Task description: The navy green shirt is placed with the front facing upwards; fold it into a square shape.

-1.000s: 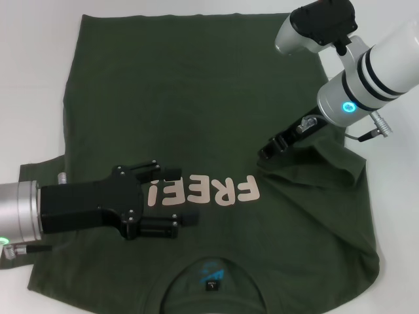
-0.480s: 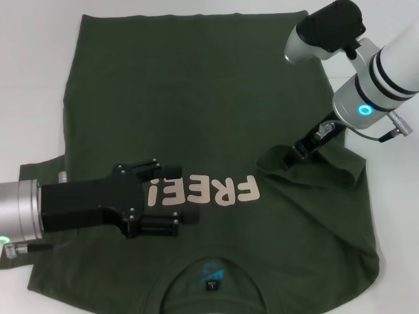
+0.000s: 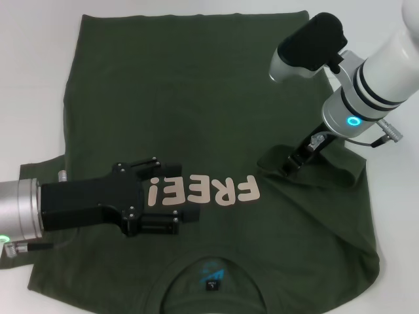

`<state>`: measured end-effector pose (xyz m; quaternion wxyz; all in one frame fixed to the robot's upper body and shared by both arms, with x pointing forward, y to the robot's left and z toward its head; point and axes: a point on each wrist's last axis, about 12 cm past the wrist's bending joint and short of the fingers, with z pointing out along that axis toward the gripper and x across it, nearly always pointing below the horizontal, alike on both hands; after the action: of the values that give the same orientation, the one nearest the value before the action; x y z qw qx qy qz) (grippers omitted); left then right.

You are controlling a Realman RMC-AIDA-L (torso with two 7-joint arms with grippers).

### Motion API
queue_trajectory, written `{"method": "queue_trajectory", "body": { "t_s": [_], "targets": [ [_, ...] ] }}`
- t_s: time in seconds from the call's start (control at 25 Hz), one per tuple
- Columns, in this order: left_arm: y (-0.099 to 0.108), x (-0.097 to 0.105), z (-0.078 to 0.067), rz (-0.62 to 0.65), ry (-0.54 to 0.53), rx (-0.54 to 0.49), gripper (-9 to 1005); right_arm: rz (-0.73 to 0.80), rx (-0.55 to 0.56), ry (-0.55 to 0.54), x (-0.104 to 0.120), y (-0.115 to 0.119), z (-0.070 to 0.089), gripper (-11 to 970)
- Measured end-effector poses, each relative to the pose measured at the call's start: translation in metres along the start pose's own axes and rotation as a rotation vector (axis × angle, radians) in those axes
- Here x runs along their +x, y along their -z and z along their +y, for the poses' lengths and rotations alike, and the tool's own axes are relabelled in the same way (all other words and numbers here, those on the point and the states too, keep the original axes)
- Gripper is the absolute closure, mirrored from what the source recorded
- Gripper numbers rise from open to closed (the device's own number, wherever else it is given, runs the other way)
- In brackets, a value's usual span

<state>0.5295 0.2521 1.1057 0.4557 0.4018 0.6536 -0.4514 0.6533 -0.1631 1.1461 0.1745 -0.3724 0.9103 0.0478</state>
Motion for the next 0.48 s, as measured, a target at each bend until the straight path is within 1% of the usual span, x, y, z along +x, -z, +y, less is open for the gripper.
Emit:
{"method": "queue_trajectory", "body": {
  "t_s": [0.2, 0.48],
  "targets": [
    [0.0000, 0.0002, 0.0001, 0.000, 0.000, -0.001, 144, 0.013, 0.007, 0.025, -0.0002, -0.0029, 0.0039, 462],
    [-0.0001, 0.0004, 0.0002, 0.000, 0.000, -0.003, 145, 0.042, 0.025, 0.052, 0.0024, -0.0105, 0.0083, 455]
  ]
}}
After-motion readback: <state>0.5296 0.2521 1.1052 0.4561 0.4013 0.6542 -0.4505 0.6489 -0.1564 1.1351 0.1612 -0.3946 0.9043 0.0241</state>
